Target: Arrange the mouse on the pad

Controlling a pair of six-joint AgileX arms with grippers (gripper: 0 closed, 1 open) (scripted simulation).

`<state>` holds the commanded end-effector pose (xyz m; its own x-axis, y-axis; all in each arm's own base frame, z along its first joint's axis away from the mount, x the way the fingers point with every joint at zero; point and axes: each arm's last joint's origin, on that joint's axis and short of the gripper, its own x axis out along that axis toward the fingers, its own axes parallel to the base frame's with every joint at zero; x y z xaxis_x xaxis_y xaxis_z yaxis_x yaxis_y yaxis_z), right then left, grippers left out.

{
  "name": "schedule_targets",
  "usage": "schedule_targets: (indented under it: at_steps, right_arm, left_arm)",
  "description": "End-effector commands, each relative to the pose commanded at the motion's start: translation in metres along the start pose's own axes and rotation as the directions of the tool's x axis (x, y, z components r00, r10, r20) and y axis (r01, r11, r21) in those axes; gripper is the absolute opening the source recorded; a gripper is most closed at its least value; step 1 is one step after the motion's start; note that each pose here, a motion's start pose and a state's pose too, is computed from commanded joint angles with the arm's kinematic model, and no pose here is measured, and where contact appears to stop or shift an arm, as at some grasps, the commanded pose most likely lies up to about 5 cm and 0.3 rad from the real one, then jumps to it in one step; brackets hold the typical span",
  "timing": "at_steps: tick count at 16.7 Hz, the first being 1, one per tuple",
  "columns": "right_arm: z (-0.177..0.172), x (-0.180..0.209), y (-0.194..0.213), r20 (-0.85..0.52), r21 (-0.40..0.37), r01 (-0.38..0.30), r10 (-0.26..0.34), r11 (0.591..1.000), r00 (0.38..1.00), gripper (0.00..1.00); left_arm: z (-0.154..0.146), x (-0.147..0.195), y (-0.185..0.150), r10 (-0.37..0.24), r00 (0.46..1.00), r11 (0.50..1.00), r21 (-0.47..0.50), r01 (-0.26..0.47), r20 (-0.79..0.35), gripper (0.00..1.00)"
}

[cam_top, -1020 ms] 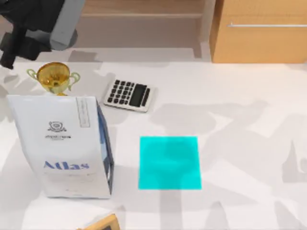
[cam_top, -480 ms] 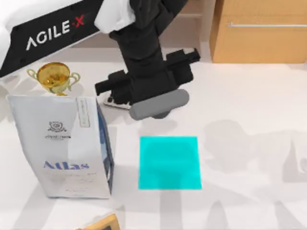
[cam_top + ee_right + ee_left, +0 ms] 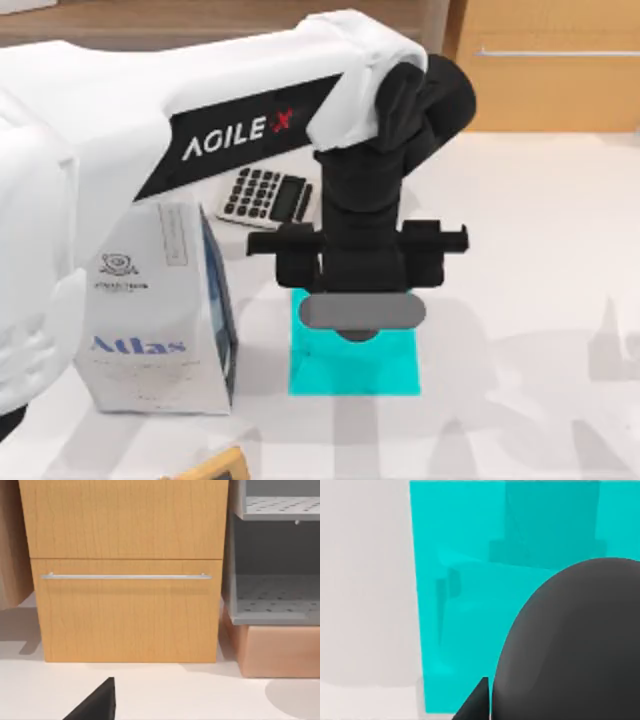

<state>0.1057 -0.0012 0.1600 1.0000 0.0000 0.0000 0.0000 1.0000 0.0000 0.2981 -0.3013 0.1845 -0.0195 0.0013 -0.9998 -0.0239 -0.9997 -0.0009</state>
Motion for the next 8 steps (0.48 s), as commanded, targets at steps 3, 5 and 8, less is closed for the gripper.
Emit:
schedule_targets:
  at_steps: [3,5,8]
  right_arm:
    - [0.0,0.0,0.0,0.0,0.0,0.0,0.0,1.0,1.0,1.0]
    - [0.0,0.0,0.0,0.0,0.0,0.0,0.0,1.0,1.0,1.0]
    - [0.0,0.0,0.0,0.0,0.0,0.0,0.0,1.0,1.0,1.0]
  left_arm:
    - [-0.0013,-0.0012,-0.001,0.005,1.0,1.0,-0.003,-0.005,-0.003,0.0]
    - [0.0002,-0.0009,0.0004,0.009,1.0,1.0,0.005,-0.009,0.001,0.0]
    - [0.0085,0.0043,0.0069,0.021,0.999,0.999,0.046,-0.022,0.034,0.0]
